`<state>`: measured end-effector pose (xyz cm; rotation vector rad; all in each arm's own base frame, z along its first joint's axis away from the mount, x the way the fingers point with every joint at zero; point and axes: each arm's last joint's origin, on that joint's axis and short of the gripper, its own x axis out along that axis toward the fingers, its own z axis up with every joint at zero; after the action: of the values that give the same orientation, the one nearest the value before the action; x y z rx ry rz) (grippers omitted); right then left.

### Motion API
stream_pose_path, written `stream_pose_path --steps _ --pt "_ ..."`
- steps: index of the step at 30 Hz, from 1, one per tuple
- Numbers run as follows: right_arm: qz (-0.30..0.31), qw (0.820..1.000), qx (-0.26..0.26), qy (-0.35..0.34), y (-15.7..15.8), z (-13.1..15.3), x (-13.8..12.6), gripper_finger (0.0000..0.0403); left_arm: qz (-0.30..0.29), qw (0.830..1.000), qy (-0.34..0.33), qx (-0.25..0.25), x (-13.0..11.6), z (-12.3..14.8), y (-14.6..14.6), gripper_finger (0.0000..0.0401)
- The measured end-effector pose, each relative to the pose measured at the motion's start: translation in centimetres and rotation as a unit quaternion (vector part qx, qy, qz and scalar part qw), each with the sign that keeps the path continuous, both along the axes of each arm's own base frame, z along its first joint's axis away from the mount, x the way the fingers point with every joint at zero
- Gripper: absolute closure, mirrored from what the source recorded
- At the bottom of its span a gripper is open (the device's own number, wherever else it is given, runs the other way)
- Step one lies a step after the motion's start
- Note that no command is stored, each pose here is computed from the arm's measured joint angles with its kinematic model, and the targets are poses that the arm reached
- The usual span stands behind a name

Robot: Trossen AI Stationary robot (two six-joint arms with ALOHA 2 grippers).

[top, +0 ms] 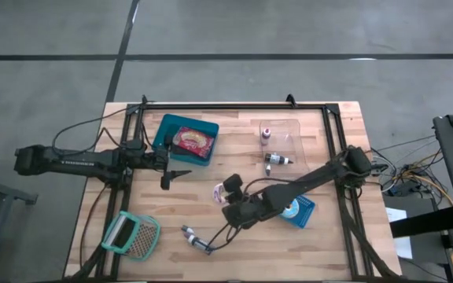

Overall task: Pick & Place Food Item
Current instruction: Put the purple doughnut into the blue bin

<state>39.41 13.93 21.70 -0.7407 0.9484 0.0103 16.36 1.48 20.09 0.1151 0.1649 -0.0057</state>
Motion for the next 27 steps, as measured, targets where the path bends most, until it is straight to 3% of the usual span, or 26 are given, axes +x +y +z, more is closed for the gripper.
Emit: stream_pose_path --steps 11,27 --pt "-0.050 0.999 0.005 -0.011 0.3 1.6 -4.5 0.0392 0.000 1.000 0.000 -0.002 0.0 0.0 0.0 0.0117" --pt "-0.154 0.988 0.023 -0.002 1.3 -0.6 -11.6 0.0392 0.000 1.000 0.000 -0.002 0.0 0.0 0.0 0.0117"
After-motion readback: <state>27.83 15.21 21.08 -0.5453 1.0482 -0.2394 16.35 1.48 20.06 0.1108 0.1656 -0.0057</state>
